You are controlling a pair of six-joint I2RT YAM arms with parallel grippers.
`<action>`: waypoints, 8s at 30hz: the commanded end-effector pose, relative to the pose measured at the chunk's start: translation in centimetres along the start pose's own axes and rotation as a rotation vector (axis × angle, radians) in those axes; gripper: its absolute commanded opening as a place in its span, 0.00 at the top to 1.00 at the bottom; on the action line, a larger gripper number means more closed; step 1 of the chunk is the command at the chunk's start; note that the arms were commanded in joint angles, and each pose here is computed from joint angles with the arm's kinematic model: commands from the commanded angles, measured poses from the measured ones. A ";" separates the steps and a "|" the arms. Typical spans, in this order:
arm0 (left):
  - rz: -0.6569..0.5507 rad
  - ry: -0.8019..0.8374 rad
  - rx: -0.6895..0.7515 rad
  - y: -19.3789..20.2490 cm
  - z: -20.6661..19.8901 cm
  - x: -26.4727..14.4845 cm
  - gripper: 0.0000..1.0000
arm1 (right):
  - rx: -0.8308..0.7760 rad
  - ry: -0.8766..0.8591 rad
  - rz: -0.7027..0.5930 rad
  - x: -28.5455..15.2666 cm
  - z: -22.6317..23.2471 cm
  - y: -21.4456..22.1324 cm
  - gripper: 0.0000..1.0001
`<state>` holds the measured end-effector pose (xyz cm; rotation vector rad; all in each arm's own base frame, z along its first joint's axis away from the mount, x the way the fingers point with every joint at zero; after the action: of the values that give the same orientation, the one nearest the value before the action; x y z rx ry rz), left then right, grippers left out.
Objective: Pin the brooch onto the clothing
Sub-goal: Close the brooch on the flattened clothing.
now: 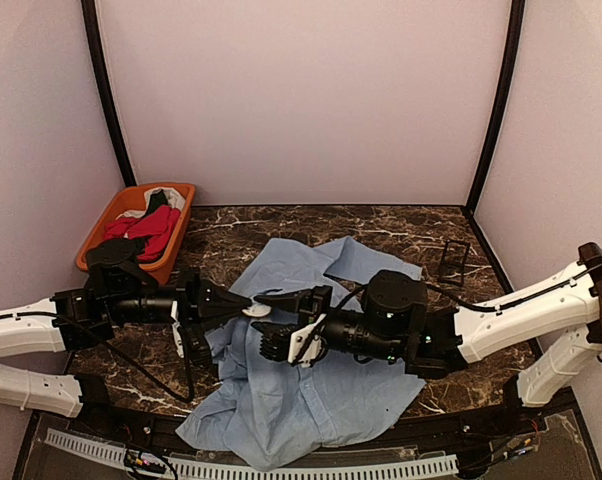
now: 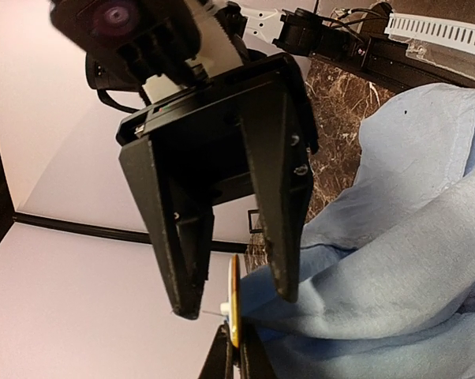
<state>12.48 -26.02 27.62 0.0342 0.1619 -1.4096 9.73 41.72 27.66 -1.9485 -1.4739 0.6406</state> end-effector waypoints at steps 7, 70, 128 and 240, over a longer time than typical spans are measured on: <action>-0.016 -0.050 -0.025 -0.3 0.6 0.0 0.99 | -0.097 0.039 0.019 0.3 1.1 0.7 0.74; -0.040 -0.053 -0.034 -0.7 0.8 -0.3 0.99 | -0.069 0.044 -0.007 -0.2 0.9 0.2 1.00; -0.018 -0.064 -0.096 -0.2 1.2 0.1 0.99 | -0.302 -0.147 0.184 2.8 4.8 3.1 0.70; 0.001 -0.033 -0.053 0.0 0.3 0.2 0.99 | 0.052 -0.423 0.195 0.9 4.7 2.6 0.87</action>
<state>12.84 -26.08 24.89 -0.0110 0.3361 -1.3701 10.15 42.39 25.42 -2.0675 -1.4678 1.0141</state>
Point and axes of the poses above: each gripper's point midway between its finger pads, its own x axis out along the fingers, its own z axis along the line the jaws close on, y = z × x, the point moved 5 cm from there along -x, back along the fingers, and after that the axes turned 9 degrees about x, right-handed, at the moved point
